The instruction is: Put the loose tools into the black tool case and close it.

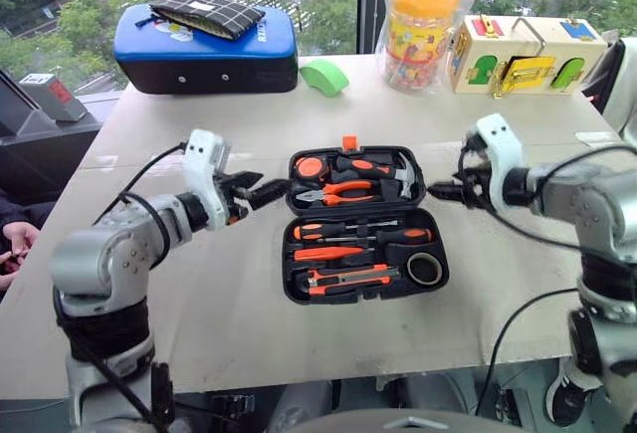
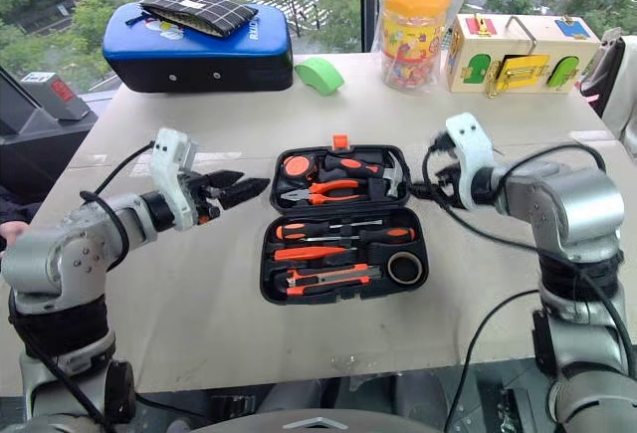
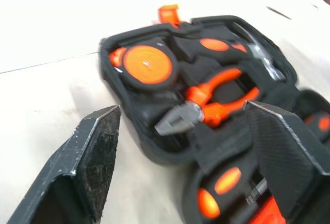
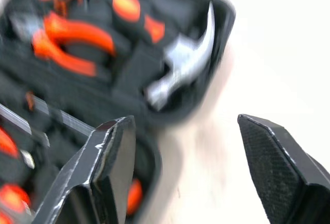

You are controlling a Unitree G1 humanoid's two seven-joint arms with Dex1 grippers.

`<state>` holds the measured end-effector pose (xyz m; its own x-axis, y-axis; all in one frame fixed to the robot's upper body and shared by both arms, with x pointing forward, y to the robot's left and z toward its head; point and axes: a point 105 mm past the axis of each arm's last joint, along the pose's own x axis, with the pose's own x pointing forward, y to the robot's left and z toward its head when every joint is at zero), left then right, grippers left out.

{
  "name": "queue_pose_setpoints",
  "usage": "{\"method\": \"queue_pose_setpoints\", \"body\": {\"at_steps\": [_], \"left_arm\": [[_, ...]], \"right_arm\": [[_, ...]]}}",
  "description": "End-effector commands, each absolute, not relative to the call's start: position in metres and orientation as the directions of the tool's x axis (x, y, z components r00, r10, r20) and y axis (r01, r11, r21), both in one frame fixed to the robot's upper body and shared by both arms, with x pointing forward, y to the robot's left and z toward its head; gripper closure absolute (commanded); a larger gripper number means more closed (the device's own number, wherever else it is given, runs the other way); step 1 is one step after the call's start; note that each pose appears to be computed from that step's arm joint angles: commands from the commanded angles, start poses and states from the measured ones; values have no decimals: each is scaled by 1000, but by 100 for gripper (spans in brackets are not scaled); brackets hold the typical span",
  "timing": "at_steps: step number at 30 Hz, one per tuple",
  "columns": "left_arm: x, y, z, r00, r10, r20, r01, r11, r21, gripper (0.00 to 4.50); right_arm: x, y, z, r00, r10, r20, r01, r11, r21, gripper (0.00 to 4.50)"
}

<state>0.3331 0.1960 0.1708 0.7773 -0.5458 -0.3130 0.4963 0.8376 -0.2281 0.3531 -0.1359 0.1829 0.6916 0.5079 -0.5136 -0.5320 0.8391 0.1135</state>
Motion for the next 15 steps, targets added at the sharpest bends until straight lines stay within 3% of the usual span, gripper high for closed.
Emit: {"method": "queue_pose_setpoints", "body": {"at_steps": [1,8,10,12,13,15], "left_arm": [[357,200,165,777,-509,-371,460,861,-216,85],[386,190,142,734,-500,-459,478,861,-174,85],[389,189,127,712,-482,-511,483,864,-143,124],[390,188,120,697,-484,-529,485,862,-149,202],[391,188,120,697,-487,-526,485,861,-153,221],[392,189,120,697,-493,-520,488,858,-160,287]], "right_arm": [[383,-140,180,721,466,-513,-479,870,117,124],[417,-144,158,703,436,-562,-419,892,168,124],[418,-144,145,677,439,-591,-415,891,186,164],[415,-142,138,650,456,-608,-424,882,207,258],[415,-140,137,640,474,-605,-428,874,232,273],[415,-137,138,628,499,-597,-435,861,262,348]]}}
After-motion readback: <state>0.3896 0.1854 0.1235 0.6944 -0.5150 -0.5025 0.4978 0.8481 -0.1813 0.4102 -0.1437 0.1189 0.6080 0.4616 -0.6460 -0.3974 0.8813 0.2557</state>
